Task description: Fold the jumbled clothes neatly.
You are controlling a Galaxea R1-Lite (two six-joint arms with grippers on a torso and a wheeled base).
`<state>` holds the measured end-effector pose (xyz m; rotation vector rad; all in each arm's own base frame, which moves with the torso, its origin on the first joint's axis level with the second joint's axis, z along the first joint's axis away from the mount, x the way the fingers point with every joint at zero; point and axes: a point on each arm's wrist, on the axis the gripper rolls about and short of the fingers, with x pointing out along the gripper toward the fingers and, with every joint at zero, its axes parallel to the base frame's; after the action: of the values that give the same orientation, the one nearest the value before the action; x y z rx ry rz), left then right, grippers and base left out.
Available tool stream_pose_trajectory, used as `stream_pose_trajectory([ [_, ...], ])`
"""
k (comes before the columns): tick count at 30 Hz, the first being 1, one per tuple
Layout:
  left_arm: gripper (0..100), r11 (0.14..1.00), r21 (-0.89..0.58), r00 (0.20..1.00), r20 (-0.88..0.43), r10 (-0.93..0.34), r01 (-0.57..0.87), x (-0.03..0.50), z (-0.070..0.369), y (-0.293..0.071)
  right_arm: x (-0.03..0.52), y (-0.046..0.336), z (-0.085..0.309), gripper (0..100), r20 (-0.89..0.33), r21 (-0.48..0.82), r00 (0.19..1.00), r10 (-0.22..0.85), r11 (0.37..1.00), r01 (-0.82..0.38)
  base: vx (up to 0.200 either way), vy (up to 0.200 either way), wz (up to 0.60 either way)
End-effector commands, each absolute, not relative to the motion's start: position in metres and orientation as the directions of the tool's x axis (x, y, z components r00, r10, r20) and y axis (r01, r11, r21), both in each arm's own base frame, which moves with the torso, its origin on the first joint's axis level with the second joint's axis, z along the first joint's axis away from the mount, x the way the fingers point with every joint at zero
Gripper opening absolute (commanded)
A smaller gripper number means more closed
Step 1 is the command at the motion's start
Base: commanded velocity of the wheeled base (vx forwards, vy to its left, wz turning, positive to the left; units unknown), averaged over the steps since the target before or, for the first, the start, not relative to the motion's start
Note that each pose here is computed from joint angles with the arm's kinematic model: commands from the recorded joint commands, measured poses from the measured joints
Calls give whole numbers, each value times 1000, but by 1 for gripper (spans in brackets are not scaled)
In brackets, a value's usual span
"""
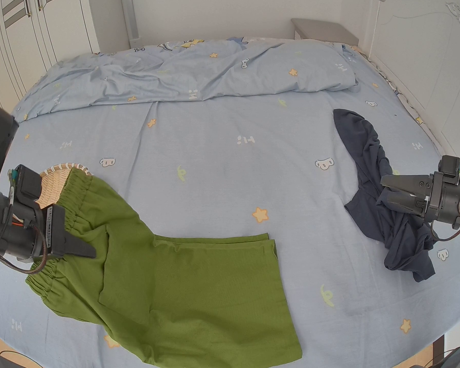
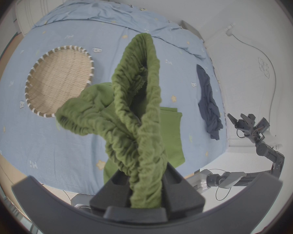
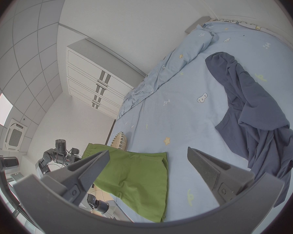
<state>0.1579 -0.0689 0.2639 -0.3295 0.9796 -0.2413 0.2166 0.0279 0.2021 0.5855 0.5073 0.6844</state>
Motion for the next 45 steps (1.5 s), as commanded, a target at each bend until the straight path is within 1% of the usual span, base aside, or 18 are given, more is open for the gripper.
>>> stream_pose_trajectory([
  [1, 0, 921, -374, 478, -792, -379, 112, 169, 269, -106, 218, 29, 200, 100, -245, 648, 665, 706, 629, -430, 0, 0, 0],
  [6, 0, 915, -369, 399, -824, -403, 161, 171, 257, -138, 217, 29, 199, 100, -248, 648, 664, 705, 630, -428, 0, 0, 0],
  [8, 0, 915, -369, 399, -824, -403, 161, 171, 257, -138, 217, 29, 199, 100, -248, 648, 664, 705, 630, -428, 0, 0, 0],
  [9, 0, 915, -352, 367, -839, -402, 197, 169, 249, -157, 217, 31, 199, 100, -250, 648, 659, 709, 628, -431, 0, 0, 0],
  [10, 0, 919, -338, 359, -848, -391, 202, 171, 245, -163, 217, 32, 199, 100, -250, 648, 658, 710, 628, -432, 0, 0, 0],
  [11, 0, 920, -334, 359, -849, -387, 204, 171, 244, -165, 217, 32, 199, 100, -250, 648, 658, 710, 628, -432, 0, 0, 0],
  [13, 0, 937, -292, 368, -864, -344, 189, 181, 232, -181, 217, 33, 198, 100, -257, 650, 653, 713, 627, -430, 0, 0, 0],
  [15, 0, 943, -289, 390, -859, -331, 163, 185, 226, -194, 216, 33, 198, 100, -259, 650, 652, 713, 628, -429, 0, 0, 0],
  [17, 0, 944, -296, 389, -860, -330, 145, 185, 222, -203, 217, 33, 198, 100, -260, 649, 651, 713, 628, -429, 0, 0, 0],
  [20, 0, 942, -303, 375, -864, -334, 141, 184, 217, -211, 217, 33, 197, 100, -261, 648, 652, 712, 630, -428, 0, 0, 0],
  [23, 0, 940, -311, 379, -860, -340, 137, 185, 216, -214, 217, 33, 197, 100, -262, 649, 652, 712, 630, -427, 0, 0, 0],
  [24, 0, 930, -346, 397, -841, -366, 124, 185, 218, -216, 217, 33, 196, 100, -263, 650, 651, 712, 630, -426, 0, 0, 0],
  [25, 0, 930, -347, 397, -841, -366, 123, 185, 218, -216, 217, 33, 196, 100, -263, 650, 651, 712, 630, -426, 0, 0, 0],
  [34, 0, 922, -348, 373, -843, -387, 169, 174, 215, -225, 217, 33, 197, 100, -262, 648, 652, 712, 630, -428, 0, 0, 0],
  [36, 0, 918, -346, 362, -845, -394, 192, 170, 212, -233, 217, 33, 197, 100, -261, 647, 652, 712, 630, -429, 0, 0, 0],
  [45, 0, 914, -351, 361, -841, -404, 203, 176, 198, -248, 216, 33, 197, 100, -262, 648, 650, 713, 630, -429, 0, 0, 0],
])
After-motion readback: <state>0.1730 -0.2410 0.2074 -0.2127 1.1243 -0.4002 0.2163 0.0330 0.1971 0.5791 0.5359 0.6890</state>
